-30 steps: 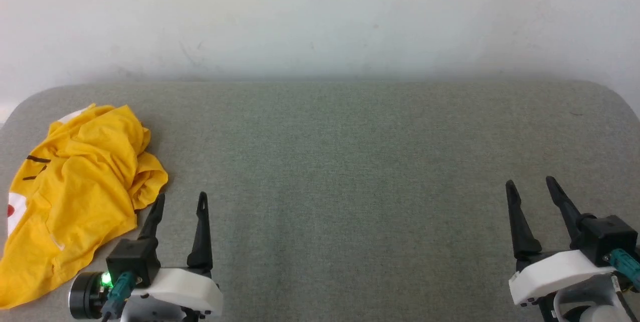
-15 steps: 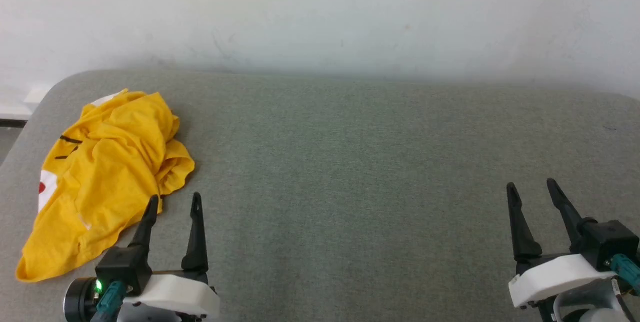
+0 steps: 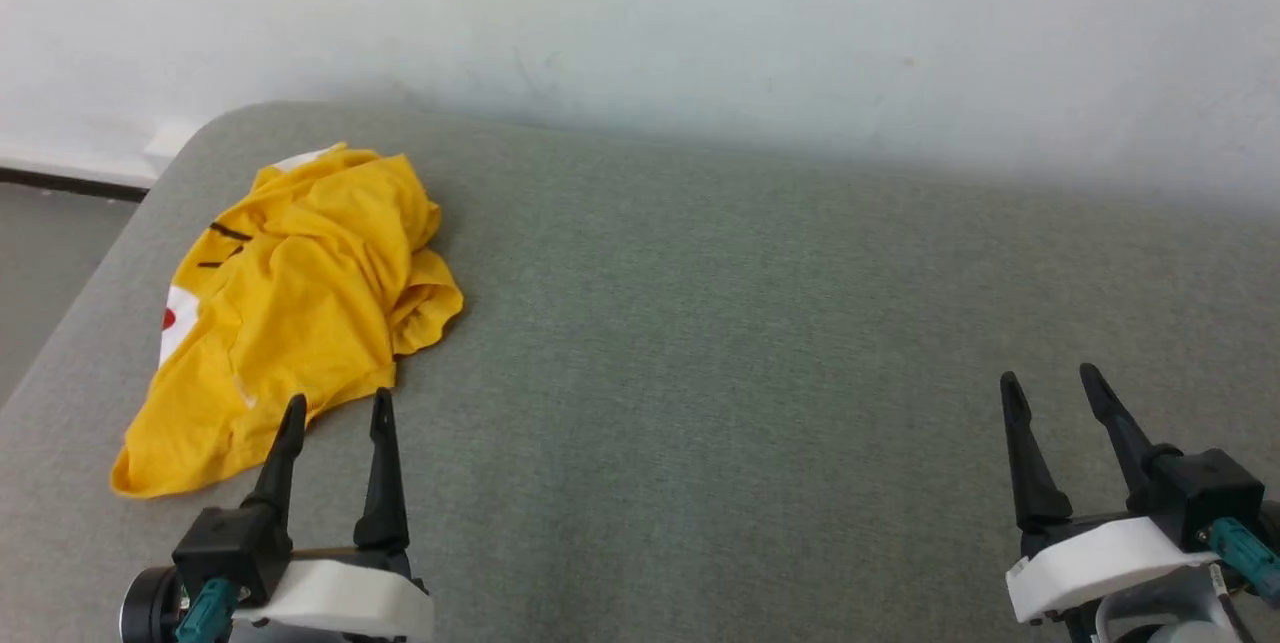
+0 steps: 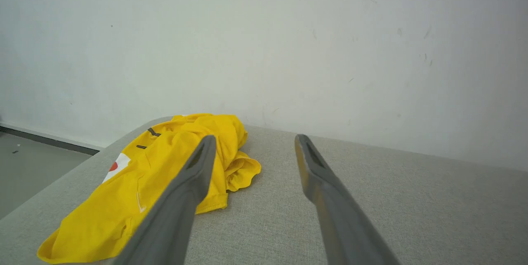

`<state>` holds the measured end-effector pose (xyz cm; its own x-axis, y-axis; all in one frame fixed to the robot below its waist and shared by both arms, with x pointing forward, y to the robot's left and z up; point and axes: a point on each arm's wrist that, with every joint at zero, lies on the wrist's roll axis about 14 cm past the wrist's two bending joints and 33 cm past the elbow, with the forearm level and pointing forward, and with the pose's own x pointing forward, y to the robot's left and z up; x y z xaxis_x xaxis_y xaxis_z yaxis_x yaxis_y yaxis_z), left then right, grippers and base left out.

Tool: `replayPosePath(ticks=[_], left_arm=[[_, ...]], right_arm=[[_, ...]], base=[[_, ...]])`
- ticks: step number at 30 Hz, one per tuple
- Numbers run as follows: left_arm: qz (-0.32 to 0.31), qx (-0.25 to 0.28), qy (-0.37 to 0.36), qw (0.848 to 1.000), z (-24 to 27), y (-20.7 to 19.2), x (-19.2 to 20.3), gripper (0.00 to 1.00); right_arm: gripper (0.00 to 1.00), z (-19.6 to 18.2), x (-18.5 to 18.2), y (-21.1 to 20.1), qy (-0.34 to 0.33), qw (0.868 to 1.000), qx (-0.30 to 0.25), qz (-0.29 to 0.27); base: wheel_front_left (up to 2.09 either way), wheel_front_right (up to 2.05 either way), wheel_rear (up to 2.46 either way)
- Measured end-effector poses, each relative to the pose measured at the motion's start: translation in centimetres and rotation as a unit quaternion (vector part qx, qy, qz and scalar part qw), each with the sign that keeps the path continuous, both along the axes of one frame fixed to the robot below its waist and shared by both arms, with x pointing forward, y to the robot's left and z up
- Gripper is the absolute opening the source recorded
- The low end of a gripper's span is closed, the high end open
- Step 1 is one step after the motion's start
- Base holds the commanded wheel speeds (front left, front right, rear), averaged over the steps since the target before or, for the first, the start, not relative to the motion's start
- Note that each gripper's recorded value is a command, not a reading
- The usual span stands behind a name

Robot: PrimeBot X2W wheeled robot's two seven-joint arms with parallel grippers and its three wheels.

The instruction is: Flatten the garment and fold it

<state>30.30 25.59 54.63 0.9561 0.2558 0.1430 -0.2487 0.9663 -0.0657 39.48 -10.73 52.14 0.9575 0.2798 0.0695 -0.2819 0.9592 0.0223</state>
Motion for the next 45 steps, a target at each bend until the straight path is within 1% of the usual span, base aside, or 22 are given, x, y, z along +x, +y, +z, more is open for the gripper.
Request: replayPosePath(ticks=[12, 27, 45], left_arm=[[0.056, -0.011, -0.012, 0.998, 0.2, 2.7, -3.0, 1.0], [0.124, -0.02, -0.026, 0.992, 0.2, 5.3, -7.5, 1.0], [0.186, -0.031, -0.052, 0.981, 0.5, 7.2, -12.2, 1.0]], right_arm=[[1.0, -0.5, 0.8, 4.0, 0.001, 0.998, 0.003, 0.056], [1.0, -0.9, 1.0, 9.0, 0.001, 0.992, 0.01, 0.124], [1.0, -0.5, 0.7, 13.0, -0.01, 0.984, 0.021, 0.179]], base=[[0.0, 0.0, 0.0], [0.0, 0.0, 0.0], [0.0, 0.0, 0.0]])
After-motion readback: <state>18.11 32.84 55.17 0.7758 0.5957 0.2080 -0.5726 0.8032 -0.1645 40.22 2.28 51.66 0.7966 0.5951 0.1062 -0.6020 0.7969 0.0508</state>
